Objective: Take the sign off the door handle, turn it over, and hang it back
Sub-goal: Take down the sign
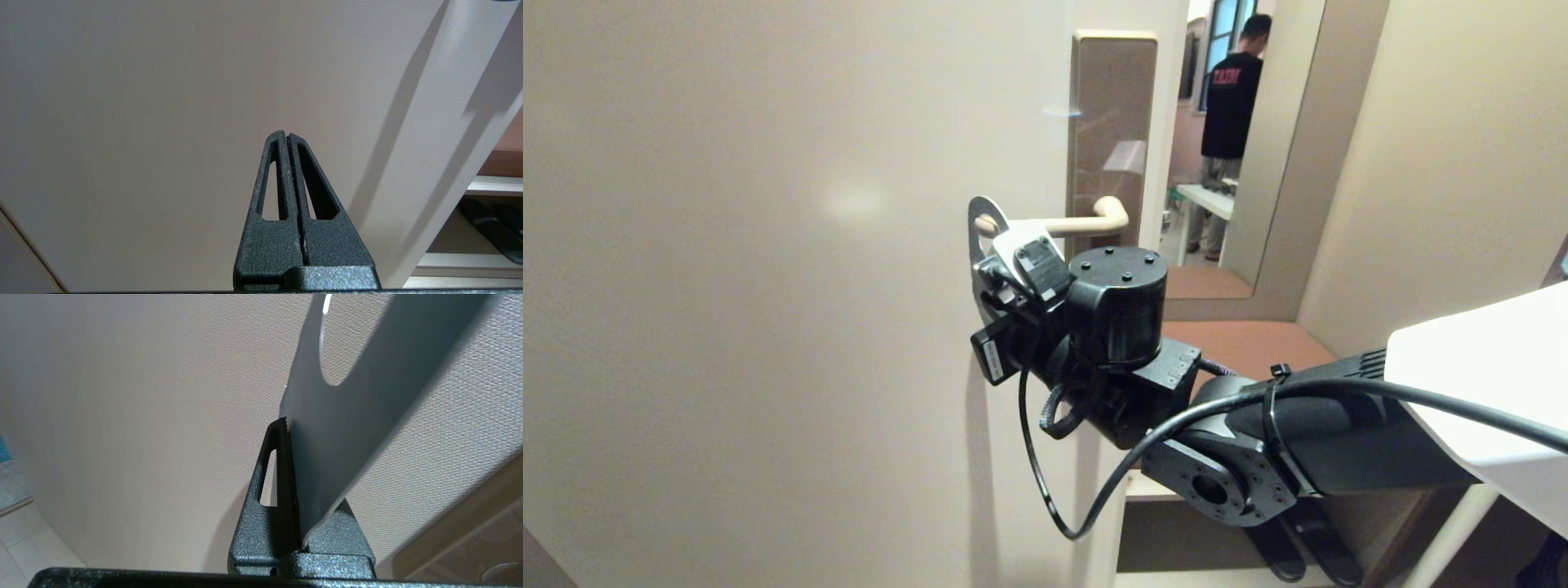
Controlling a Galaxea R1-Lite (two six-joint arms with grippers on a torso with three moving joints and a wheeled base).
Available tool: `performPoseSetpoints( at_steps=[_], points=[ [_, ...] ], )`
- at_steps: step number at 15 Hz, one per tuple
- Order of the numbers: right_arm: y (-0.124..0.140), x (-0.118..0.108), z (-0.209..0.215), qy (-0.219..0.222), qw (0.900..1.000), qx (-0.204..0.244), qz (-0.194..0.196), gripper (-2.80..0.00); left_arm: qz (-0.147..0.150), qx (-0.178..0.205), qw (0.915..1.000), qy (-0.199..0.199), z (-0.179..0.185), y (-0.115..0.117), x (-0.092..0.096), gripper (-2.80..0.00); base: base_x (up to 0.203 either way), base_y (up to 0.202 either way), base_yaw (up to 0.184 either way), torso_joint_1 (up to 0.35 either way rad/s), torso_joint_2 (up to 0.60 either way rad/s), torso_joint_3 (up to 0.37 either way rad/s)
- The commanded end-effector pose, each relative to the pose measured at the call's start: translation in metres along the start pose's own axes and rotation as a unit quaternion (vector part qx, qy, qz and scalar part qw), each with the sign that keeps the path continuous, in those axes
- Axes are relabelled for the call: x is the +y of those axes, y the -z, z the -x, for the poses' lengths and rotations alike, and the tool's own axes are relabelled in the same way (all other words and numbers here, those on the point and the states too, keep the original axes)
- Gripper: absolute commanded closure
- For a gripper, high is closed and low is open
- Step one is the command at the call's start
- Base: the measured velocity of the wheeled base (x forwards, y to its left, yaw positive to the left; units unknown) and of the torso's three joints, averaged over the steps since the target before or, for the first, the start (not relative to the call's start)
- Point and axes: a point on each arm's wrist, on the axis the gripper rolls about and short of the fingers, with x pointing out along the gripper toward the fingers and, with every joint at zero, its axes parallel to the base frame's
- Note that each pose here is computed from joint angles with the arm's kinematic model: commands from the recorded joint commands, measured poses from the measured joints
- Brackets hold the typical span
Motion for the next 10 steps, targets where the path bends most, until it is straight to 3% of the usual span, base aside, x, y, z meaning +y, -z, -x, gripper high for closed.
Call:
performPoseSetpoints(
  at_steps=[1, 10],
  points=[
    [-0.001, 0.005, 0.002, -0.006, 1.0, -0.003, 0.0, 0.0, 0.0, 0.0, 1.0, 0.0, 0.0, 0.0, 0.0, 0.0, 0.0, 0.0, 0.0, 0.0, 0.0, 0.0],
    [0.001, 0.009, 0.018, -0.018, 1.0, 0.01, 0.004, 0.0, 0.0, 0.0, 1.0, 0.0, 0.0, 0.0, 0.0, 0.0, 0.0, 0.0, 0.0, 0.0, 0.0, 0.0]
  ],
)
